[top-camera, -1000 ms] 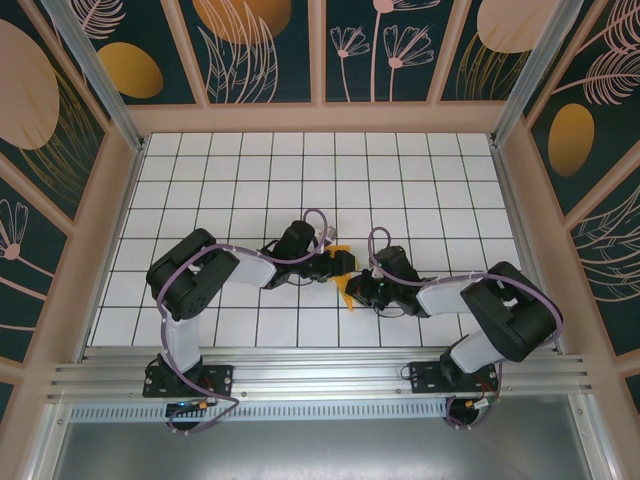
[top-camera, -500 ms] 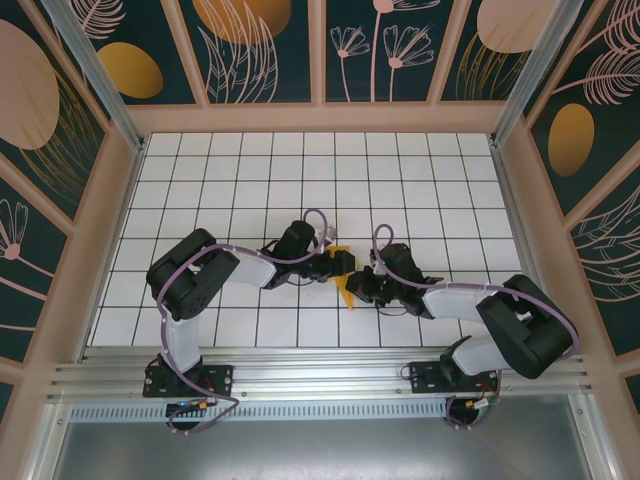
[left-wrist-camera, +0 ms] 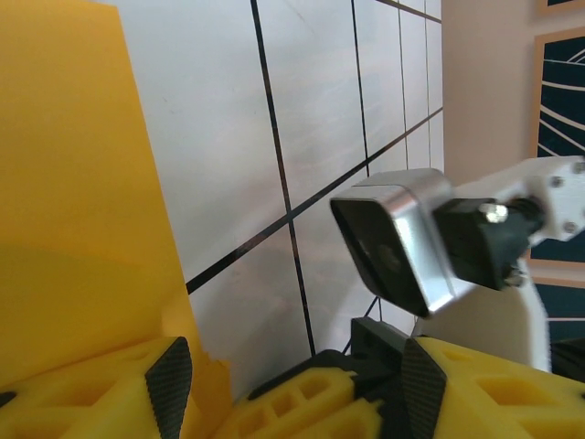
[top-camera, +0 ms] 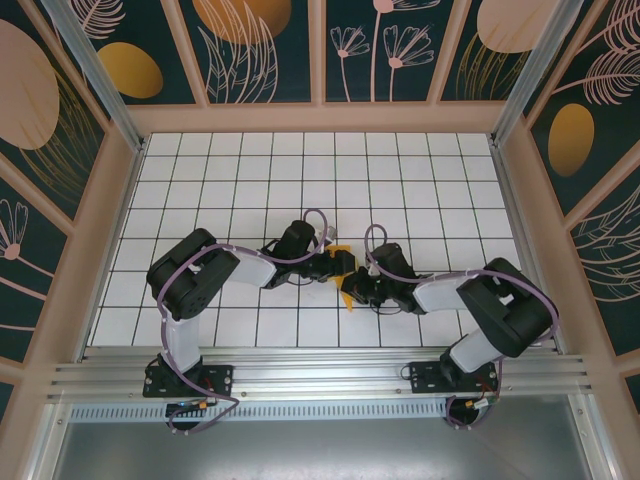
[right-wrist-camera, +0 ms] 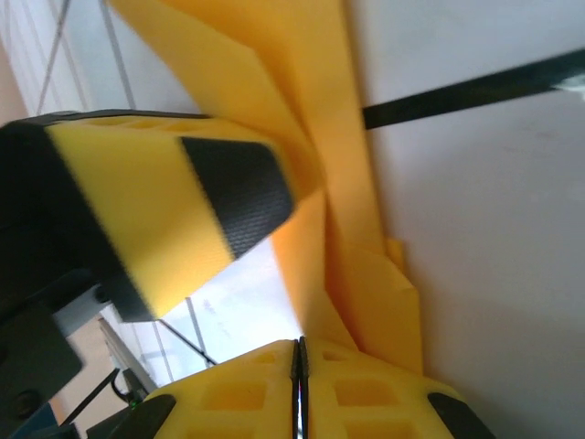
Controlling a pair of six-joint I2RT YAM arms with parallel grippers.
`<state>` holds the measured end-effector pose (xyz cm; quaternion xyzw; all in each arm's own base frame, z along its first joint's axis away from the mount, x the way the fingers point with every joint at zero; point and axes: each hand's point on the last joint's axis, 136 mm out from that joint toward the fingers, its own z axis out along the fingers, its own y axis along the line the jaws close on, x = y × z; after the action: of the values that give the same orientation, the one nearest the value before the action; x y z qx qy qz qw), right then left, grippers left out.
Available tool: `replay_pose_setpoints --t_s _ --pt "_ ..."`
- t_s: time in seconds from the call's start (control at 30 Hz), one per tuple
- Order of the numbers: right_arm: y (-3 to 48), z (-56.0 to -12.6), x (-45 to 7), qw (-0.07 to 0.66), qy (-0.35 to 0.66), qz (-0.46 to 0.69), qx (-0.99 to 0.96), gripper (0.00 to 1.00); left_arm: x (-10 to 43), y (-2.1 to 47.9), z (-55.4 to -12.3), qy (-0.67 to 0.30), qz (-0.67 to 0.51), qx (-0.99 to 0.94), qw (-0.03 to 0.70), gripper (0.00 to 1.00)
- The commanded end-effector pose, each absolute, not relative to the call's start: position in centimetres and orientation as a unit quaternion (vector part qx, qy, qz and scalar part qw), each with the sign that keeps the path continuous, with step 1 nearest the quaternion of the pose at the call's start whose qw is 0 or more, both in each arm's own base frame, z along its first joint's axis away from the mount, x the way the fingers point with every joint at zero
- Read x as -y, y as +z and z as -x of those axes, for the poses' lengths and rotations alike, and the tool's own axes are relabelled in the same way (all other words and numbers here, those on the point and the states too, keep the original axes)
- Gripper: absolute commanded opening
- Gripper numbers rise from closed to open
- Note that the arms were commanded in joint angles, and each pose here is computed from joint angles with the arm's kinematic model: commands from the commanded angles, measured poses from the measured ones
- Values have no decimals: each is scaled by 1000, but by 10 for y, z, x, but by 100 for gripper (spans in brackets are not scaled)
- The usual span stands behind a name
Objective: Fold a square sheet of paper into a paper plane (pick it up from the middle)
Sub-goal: Fold the wing for the fifth time at the center of the table.
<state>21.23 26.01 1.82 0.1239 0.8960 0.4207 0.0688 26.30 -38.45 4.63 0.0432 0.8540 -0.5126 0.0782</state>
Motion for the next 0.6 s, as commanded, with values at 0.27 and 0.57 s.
replay_pose_setpoints --t_s 0.27,0.57 --pt "-1 -192 -246 46 388 -118 -913 11 364 -10 -256 -437 -17 -897 60 65" --pt "22 -180 -260 41 425 -66 -902 12 363 -13 -257 -430 -12 -901 59 65"
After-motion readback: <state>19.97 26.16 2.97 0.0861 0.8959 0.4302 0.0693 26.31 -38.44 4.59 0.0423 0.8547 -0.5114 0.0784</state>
